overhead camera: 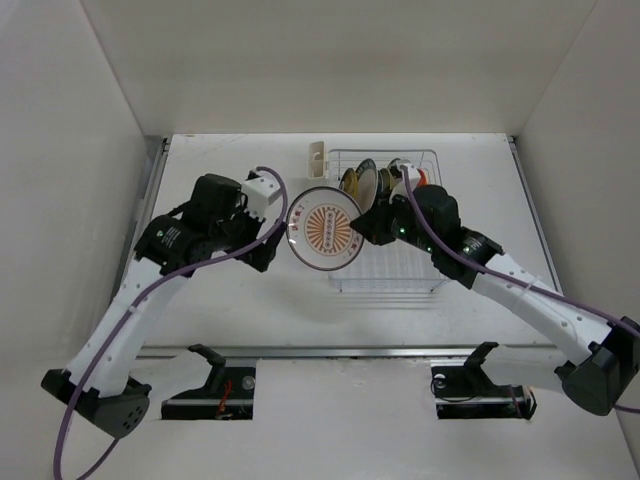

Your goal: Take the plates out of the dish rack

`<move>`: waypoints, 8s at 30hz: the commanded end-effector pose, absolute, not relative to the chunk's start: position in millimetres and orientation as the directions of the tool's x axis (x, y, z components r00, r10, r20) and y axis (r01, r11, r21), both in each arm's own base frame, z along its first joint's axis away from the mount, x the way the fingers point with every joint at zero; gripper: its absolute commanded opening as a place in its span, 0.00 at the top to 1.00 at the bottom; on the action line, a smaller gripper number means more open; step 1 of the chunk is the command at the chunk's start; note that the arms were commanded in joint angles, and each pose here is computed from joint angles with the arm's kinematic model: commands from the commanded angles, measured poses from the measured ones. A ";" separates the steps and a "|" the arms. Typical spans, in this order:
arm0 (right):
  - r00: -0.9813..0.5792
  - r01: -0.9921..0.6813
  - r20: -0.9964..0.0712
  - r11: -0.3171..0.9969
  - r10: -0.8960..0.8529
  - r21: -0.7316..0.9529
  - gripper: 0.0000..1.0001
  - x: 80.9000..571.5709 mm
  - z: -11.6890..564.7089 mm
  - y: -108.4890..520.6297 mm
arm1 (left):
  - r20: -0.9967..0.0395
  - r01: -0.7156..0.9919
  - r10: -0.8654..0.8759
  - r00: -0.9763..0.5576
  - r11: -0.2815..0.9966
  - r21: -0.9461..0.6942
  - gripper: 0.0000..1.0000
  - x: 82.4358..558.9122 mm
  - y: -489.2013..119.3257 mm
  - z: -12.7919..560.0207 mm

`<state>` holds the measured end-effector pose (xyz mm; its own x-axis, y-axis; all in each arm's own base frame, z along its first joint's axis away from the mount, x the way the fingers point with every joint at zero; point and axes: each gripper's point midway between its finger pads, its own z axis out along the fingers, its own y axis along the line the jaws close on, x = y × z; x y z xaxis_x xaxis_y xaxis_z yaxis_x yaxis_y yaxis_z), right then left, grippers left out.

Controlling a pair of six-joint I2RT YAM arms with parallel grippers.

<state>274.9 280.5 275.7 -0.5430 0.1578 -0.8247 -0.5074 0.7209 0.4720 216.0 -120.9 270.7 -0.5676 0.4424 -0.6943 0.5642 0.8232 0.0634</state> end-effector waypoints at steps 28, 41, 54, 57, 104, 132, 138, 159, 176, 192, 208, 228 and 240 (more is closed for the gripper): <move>-0.499 -0.688 -0.823 0.453 0.271 0.566 1.00 213.5 312.0 289.2 | -0.717 0.700 0.295 -0.631 0.615 -0.363 0.41 213.1 -204.9 258.2; -0.504 -0.685 -0.822 0.457 0.265 0.568 1.00 217.6 302.0 295.5 | -0.696 0.688 0.309 -0.648 0.629 -0.362 1.00 210.2 -196.8 246.3; -0.549 -0.556 -0.802 0.614 0.235 0.560 0.53 258.6 268.0 301.2 | -0.673 0.664 0.274 -0.687 0.612 -0.429 1.00 203.3 -203.4 257.3; -0.549 -0.549 -0.802 0.622 0.235 0.558 0.48 264.7 268.1 304.7 | -0.668 0.654 0.260 -0.697 0.614 -0.443 1.00 203.9 -202.6 258.3; -0.272 0.461 -0.867 0.847 0.417 0.263 0.41 428.0 277.7 62.4 | -0.096 -0.242 -0.375 -0.922 0.751 -0.614 1.00 350.4 -43.6 73.4; -0.455 0.426 -0.818 0.893 0.352 0.147 1.00 462.1 174.6 70.8 | -0.029 -0.281 -0.362 -0.932 0.770 -0.573 0.21 329.8 -34.2 74.0; -0.336 0.464 -0.894 0.879 0.295 0.115 1.00 440.0 242.7 45.6 | -0.109 -0.192 -0.326 -0.939 0.760 -0.621 0.21 313.4 -44.8 112.4; -0.297 -0.191 -0.914 0.920 0.278 0.342 1.00 325.8 354.5 227.1 | -0.607 0.515 0.133 -0.783 0.687 -0.513 0.15 249.6 -103.9 248.6; -0.499 -0.734 -0.864 0.497 0.067 0.463 1.00 255.3 284.1 418.7 | -0.510 0.491 0.248 -0.823 0.763 -0.421 0.19 234.5 -83.7 190.8; -0.606 -0.662 -0.795 0.572 -0.029 0.484 0.57 249.9 229.6 422.6 | -0.394 0.510 0.356 -0.847 0.755 -0.412 1.00 210.7 -70.9 174.0; -0.583 -0.426 -0.801 0.788 0.137 0.444 0.21 266.7 245.7 350.9 | 0.039 0.416 0.559 -0.828 0.659 -0.627 1.00 180.7 -64.5 80.5; -0.541 -0.347 -0.819 0.837 0.189 0.422 0.18 265.5 255.4 315.2 | 0.057 0.376 0.445 -0.894 0.812 -0.446 0.60 212.0 -55.8 51.1; -0.440 -0.161 -0.859 0.918 0.262 0.362 0.11 284.4 294.4 260.4 | -0.059 0.394 0.401 -0.914 0.845 -0.362 0.44 226.4 -53.3 79.0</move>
<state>277.0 280.8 264.0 -0.5012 0.2027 -0.8412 -0.2282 0.9068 0.3545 228.7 -54.2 67.6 -0.9103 0.4107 -0.0511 0.3988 0.8374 -0.3739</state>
